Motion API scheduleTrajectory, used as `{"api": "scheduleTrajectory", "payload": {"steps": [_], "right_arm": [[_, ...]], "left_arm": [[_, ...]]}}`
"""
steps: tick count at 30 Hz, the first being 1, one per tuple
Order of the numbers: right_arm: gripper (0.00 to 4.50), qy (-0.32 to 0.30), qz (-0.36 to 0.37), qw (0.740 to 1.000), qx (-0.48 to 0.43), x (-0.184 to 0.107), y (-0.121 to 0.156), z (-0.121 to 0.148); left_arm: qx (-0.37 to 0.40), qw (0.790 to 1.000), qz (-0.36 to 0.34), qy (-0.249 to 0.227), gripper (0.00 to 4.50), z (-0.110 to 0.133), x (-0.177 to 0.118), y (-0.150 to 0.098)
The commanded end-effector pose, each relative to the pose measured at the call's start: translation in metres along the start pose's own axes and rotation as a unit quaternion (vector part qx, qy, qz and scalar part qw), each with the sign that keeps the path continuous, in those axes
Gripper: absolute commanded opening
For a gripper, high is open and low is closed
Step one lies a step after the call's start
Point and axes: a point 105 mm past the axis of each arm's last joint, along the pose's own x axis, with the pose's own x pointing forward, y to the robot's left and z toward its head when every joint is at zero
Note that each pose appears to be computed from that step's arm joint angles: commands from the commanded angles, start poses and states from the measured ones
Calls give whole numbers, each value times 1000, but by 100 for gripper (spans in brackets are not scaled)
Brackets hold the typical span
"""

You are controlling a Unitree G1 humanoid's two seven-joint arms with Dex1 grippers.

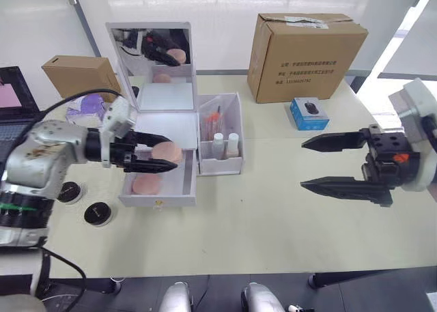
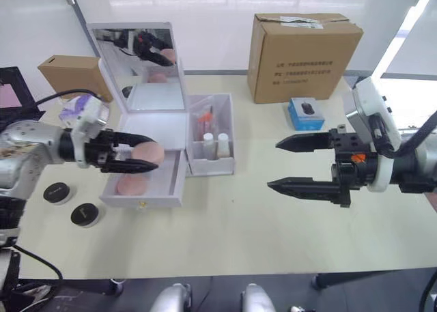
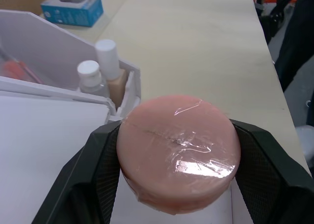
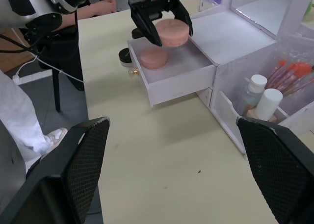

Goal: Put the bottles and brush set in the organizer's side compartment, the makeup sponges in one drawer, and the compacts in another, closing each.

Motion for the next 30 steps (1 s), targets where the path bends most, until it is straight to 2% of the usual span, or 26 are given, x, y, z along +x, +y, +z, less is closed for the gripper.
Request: {"api": "scheduleTrajectory", "payload": {"steps": [1,14,16,19,23,30], "right_arm": [[450,-5,-28,999,-20,-9,8,8],[450,-7,-56,998,-15,-12,14,9],[450,-6,-57,998,-15,-12,14,9],[450,-6,-56,998,-16,-12,13,10],[450,-5,-54,998,-17,-12,11,10],[450,-5,-33,999,-21,-8,8,12]], "left_arm": [[49,998,-26,20,294,-1,3,0],[53,997,-47,22,294,-14,10,3],[52,997,-52,17,367,-13,10,2],[45,998,-45,14,449,-13,8,4],[45,998,-35,6,449,-8,2,5],[23,999,-5,-41,449,13,-9,1]]}}
